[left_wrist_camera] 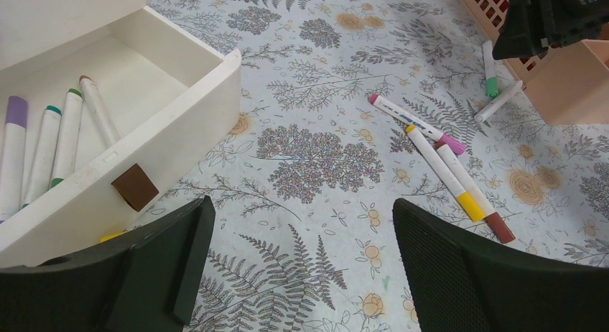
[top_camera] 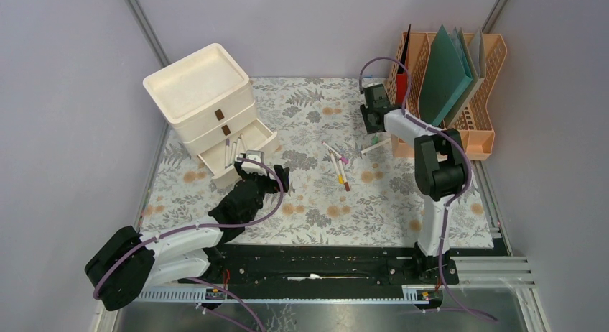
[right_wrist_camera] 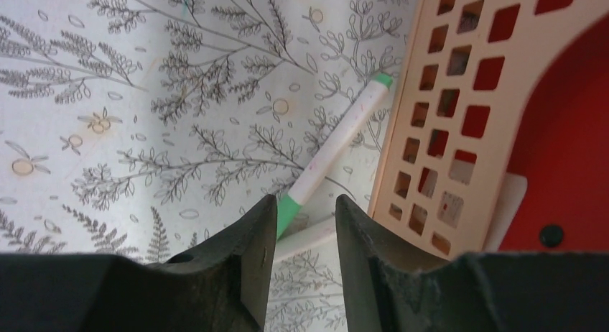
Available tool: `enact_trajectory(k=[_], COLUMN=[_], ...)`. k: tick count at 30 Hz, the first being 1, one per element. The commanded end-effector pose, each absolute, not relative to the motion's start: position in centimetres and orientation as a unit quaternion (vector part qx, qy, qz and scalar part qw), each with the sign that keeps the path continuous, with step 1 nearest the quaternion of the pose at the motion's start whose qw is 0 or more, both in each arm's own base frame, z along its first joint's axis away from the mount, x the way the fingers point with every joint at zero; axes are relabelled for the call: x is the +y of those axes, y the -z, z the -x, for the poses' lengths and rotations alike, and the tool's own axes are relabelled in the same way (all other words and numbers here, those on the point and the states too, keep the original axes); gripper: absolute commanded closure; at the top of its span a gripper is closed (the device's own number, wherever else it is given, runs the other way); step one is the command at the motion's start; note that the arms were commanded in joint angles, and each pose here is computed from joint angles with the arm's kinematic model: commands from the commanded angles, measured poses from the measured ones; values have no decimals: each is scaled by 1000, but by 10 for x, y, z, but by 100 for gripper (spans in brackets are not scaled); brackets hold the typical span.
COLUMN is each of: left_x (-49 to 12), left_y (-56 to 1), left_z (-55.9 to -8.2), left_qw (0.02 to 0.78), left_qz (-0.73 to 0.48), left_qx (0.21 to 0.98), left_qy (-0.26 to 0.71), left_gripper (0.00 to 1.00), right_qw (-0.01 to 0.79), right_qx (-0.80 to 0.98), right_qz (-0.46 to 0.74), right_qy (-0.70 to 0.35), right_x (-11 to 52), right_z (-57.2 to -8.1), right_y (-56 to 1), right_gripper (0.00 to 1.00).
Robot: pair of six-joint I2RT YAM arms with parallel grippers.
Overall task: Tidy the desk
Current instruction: Pick up the stationery from the center of the board.
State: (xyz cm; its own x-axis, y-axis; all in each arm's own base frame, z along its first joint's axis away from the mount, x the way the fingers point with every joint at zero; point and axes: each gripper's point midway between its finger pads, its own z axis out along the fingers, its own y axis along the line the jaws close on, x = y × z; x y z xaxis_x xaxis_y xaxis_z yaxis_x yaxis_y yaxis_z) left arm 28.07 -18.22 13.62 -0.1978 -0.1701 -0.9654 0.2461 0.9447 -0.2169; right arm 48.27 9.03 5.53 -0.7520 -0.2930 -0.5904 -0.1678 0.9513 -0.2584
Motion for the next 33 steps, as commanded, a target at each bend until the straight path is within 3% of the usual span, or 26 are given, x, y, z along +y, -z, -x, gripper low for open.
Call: enact_trajectory(k=[1,22,33], left_x=[-182,-183,-184], left_y=[-150,-150,-151], left_z=[-282,-282,-281], left_qw=[653,653,654], left_qz=[-15,-19,-19], left_qx=[737,737,736], left_qy=[173,173,173], left_gripper=[1,1,1], right_qw=[340,286,247], right_qx=[927,947,963], right_qz=[106,89,107], right_qy=[115,114,26], right_x=[86,71,99], right_z=[-501,-496,-478], right_y=[-60,-15,7], right_gripper=[57,51,60])
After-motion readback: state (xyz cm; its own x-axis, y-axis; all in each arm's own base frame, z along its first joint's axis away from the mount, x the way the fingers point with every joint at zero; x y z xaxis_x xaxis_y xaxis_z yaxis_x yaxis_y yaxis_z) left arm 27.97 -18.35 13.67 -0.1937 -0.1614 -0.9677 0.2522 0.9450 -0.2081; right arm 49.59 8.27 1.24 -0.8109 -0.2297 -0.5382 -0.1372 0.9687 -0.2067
